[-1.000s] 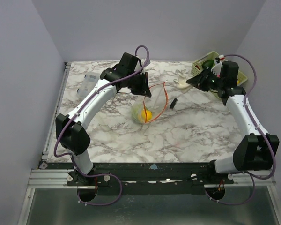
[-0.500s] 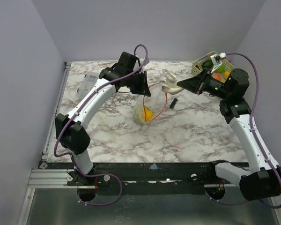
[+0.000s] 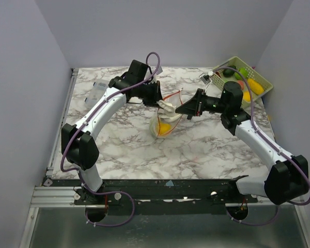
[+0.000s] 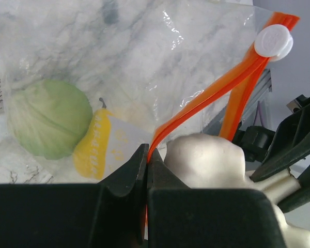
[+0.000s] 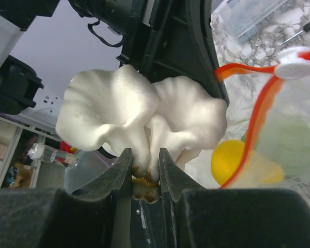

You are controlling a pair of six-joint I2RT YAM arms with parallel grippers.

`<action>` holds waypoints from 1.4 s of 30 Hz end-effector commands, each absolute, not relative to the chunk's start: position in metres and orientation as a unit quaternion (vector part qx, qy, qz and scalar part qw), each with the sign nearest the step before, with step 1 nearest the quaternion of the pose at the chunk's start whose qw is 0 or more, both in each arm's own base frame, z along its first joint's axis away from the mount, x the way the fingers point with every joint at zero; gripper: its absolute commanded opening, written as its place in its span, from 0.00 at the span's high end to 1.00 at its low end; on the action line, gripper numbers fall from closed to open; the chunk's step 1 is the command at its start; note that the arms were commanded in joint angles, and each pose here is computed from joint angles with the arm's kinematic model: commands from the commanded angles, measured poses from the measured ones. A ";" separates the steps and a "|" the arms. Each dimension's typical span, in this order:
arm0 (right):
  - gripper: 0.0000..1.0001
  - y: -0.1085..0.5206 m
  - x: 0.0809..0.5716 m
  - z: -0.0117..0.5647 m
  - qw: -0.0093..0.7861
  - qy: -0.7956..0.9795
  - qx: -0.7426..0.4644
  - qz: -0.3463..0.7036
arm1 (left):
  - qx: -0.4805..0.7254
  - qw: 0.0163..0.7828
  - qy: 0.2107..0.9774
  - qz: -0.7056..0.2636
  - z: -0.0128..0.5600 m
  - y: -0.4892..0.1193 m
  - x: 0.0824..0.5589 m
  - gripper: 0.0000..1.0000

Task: Place the food in the zip-top bag and seal the zipper
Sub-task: Place the fake vegetable in the zipper food storage bag.

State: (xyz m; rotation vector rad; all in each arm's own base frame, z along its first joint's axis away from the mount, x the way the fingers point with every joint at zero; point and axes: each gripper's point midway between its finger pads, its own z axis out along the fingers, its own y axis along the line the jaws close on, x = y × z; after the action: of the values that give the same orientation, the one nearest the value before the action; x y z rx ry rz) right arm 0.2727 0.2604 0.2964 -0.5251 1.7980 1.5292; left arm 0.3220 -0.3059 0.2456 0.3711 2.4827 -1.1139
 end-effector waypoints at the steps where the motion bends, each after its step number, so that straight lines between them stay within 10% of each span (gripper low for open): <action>1: 0.99 0.248 0.291 0.282 0.411 0.723 -0.196 0.520 | 0.140 0.206 0.871 -0.423 0.266 -0.303 0.315 1.00; 18: 1.00 0.225 0.324 0.250 0.463 0.842 -0.127 0.246 | 0.130 0.217 0.865 -0.434 0.282 -0.306 0.321 1.00; 42: 1.00 0.216 0.328 0.231 0.440 0.881 -0.079 0.154 | 0.125 0.236 0.866 -0.423 0.294 -0.304 0.324 1.00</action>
State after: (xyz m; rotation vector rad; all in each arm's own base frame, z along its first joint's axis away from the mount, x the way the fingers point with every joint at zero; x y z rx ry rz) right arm 0.3233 0.2307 0.2319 -0.2526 2.1681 0.5291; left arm 0.3260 -0.3053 0.2562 0.3031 2.4763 -1.1664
